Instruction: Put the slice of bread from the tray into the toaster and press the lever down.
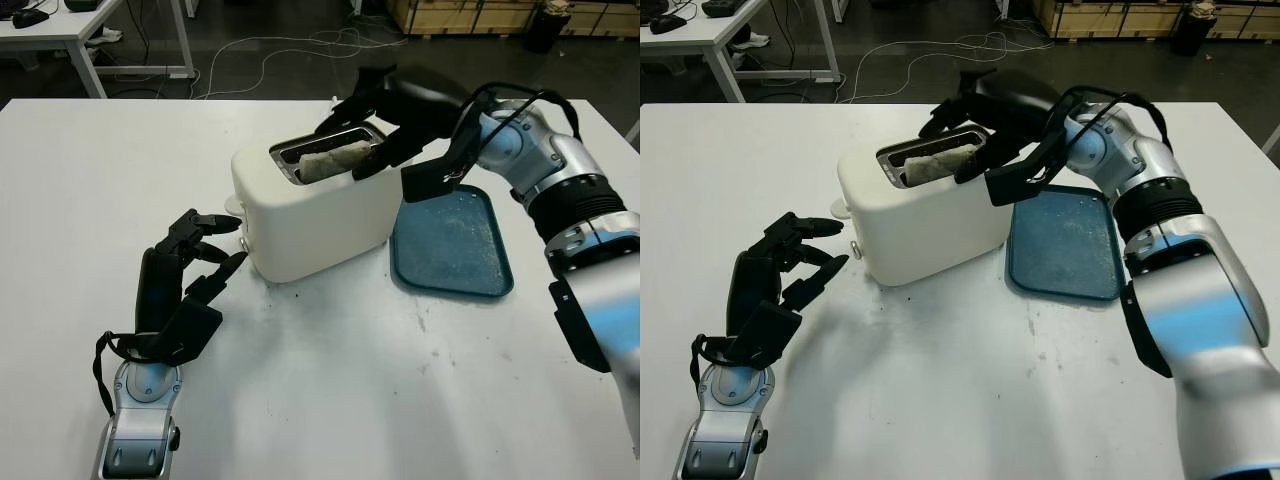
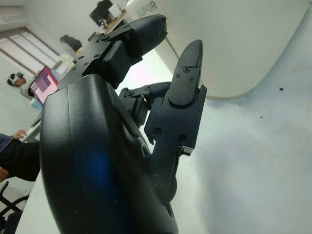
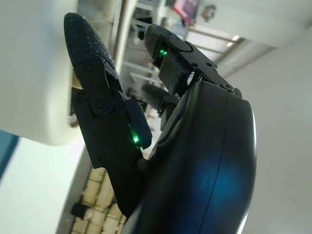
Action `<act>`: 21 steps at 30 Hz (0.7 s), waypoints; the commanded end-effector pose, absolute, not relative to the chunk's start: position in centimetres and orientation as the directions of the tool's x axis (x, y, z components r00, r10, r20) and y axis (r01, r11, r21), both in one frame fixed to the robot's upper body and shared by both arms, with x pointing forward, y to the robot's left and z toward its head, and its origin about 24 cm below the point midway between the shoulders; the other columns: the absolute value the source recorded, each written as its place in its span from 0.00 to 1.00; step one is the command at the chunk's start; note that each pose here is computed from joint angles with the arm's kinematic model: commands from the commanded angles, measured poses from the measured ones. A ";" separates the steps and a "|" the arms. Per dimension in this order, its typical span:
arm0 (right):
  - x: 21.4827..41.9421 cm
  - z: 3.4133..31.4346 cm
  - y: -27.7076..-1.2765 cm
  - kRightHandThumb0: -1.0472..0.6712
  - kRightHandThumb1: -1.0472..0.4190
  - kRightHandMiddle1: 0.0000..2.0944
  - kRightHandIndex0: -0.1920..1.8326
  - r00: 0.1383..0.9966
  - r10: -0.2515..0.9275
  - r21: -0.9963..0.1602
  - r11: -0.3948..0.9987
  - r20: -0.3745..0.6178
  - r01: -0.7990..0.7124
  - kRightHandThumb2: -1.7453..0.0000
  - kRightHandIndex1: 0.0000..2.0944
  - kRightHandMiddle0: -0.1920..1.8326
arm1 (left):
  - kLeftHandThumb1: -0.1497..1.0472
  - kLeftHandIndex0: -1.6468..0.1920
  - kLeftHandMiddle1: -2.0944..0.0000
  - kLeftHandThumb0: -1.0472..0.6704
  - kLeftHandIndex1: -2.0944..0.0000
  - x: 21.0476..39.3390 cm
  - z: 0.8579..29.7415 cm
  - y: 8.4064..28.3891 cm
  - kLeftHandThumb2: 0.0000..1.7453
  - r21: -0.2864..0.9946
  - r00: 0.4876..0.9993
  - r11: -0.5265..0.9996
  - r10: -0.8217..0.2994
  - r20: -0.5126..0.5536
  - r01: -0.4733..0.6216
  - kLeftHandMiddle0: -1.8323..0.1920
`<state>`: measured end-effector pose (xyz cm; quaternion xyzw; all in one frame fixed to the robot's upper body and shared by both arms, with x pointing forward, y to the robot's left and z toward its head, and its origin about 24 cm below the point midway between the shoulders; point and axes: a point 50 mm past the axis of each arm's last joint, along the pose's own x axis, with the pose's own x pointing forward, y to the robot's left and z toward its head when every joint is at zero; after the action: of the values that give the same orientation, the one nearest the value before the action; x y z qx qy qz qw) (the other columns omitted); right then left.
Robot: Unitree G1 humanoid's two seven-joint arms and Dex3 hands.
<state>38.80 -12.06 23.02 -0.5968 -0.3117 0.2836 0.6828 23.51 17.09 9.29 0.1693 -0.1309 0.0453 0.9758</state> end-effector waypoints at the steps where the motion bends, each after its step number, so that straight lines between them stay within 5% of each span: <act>1: 38.6 24.3 -12.1 0.15 0.17 0.00 0.10 0.630 0.769 -0.993 0.108 0.112 0.044 1.00 0.55 0.42 | 0.89 0.61 0.32 0.46 0.58 23.4 9.3 17.1 0.08 0.316 0.960 0.939 0.044 0.277 -0.134 0.67; 8: 38.4 24.8 -12.7 0.16 0.17 0.00 0.11 0.624 0.761 -0.984 0.141 0.180 0.113 1.00 0.53 0.42 | 0.89 0.61 0.32 0.46 0.58 23.4 9.3 17.1 0.08 0.319 0.959 0.937 0.049 0.278 -0.141 0.66; 12: 38.2 24.4 -13.9 0.20 0.18 0.00 0.16 0.626 0.725 -0.951 0.296 0.288 0.094 1.00 0.49 0.43 | 0.89 0.61 0.32 0.46 0.58 23.4 9.4 17.4 0.08 0.328 0.956 0.933 0.053 0.287 -0.150 0.66; 15: 37.6 23.1 -15.2 0.25 0.17 0.01 0.25 0.624 0.676 -0.895 0.437 0.391 0.087 1.00 0.40 0.46 | 0.89 0.61 0.31 0.46 0.58 23.4 10.0 18.0 0.08 0.340 0.948 0.926 0.055 0.314 -0.166 0.65; 21: 35.1 17.8 -18.3 0.29 0.11 0.02 0.37 0.654 0.554 -0.760 0.649 0.516 0.050 0.99 0.39 0.52 | 0.89 0.60 0.30 0.48 0.58 23.6 12.7 19.7 0.07 0.403 0.886 0.878 0.049 0.461 -0.259 0.64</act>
<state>35.82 -17.82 18.68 -0.4153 -0.3816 0.1625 0.8096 23.50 19.57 11.19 0.2198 -0.1826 0.0780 0.9551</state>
